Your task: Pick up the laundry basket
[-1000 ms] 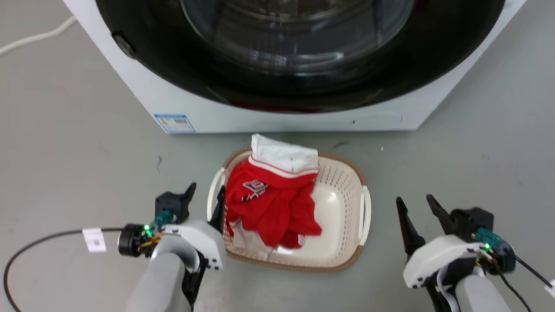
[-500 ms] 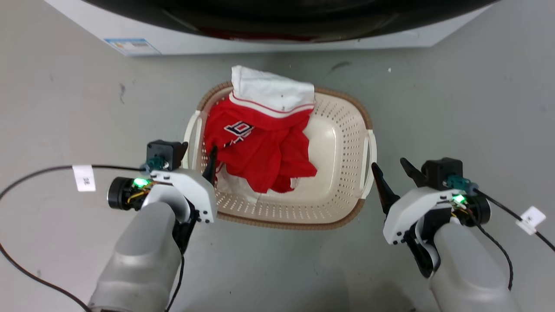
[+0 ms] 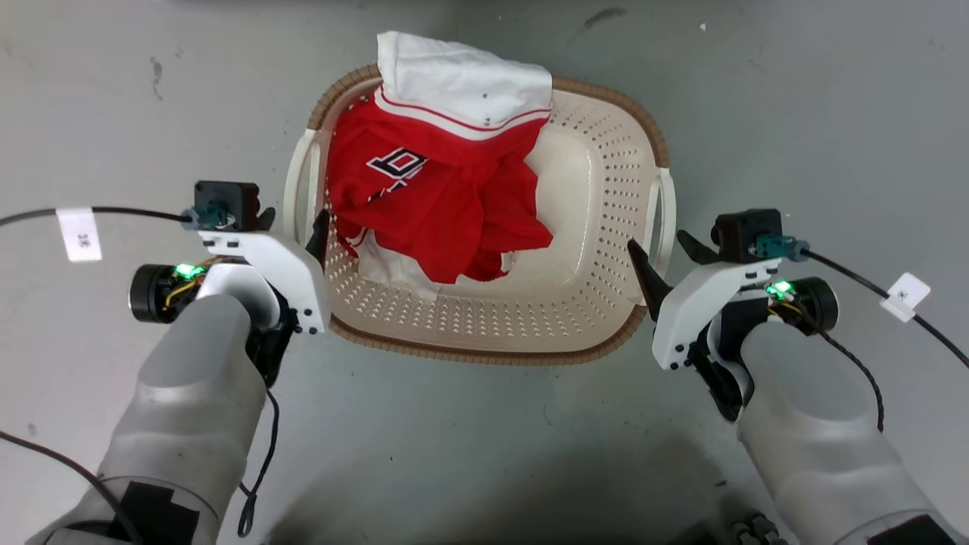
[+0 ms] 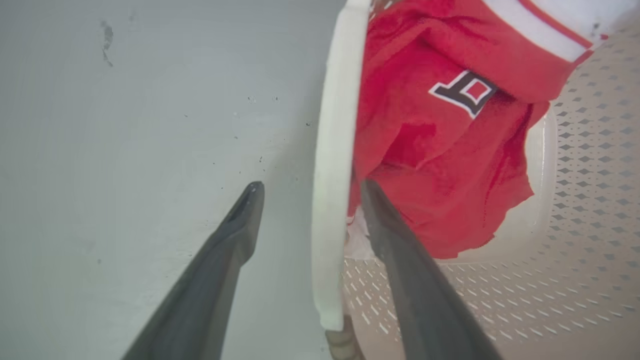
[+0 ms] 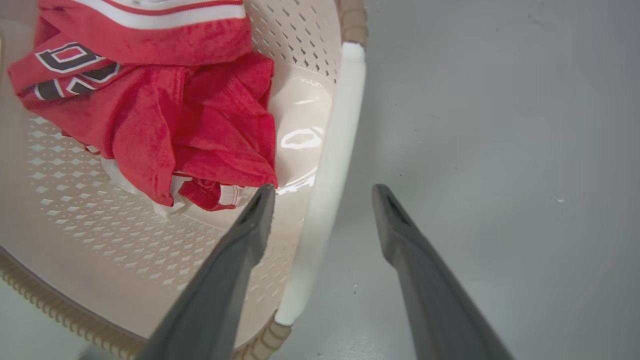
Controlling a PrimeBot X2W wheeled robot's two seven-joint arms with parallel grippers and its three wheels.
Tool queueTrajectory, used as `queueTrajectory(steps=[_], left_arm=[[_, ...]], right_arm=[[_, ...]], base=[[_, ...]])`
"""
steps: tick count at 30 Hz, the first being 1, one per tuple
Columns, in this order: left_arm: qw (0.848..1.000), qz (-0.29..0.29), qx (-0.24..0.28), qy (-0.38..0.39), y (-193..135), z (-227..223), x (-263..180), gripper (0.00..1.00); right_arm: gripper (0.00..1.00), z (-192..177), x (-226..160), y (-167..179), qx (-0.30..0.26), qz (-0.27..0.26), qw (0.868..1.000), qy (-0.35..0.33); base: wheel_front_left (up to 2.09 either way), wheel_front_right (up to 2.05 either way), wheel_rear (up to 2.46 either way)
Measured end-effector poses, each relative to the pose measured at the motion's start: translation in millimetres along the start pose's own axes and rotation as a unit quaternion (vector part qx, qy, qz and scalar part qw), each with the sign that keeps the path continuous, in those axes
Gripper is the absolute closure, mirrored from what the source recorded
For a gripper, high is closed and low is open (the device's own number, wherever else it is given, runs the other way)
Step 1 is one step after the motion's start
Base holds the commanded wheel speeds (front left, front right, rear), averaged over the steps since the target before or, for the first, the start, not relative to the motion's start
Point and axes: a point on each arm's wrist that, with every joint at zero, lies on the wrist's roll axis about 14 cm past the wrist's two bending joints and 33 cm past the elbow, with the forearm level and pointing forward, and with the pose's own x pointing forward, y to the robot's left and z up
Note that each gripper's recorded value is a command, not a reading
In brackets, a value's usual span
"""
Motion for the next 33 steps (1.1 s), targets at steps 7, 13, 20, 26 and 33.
queueTrajectory(steps=[7, 13, 20, 26, 33], left_arm=[[0.999, -0.001, -0.002, 0.045, 5, -17, 10, 1.00], [0.997, -0.013, -0.010, 0.069, -1, -22, 10, 1.00], [0.995, -0.024, -0.029, 0.093, -12, -28, -5, 1.00], [0.993, -0.031, -0.046, 0.108, -25, -30, -27, 1.00], [0.990, -0.038, -0.064, 0.117, -40, -26, -60, 1.00]], right_arm=[[1.00, -11, 15, -1, 0.010, 0.002, 0.999, 0.031], [1.00, -12, 19, 3, 0.013, 0.005, 0.999, 0.036], [1.00, -11, 10, 6, 0.008, 0.007, 0.999, 0.047], [1.00, -5, -7, 11, -0.002, 0.007, 0.998, 0.063], [1.00, 8, -35, 11, -0.012, 0.000, 0.997, 0.076]], base=[[0.00, 0.00, 0.00], [0.00, 0.00, 0.00], [0.00, 0.00, 0.00], [0.00, 0.00, 0.00], [0.00, 0.00, 0.00]])
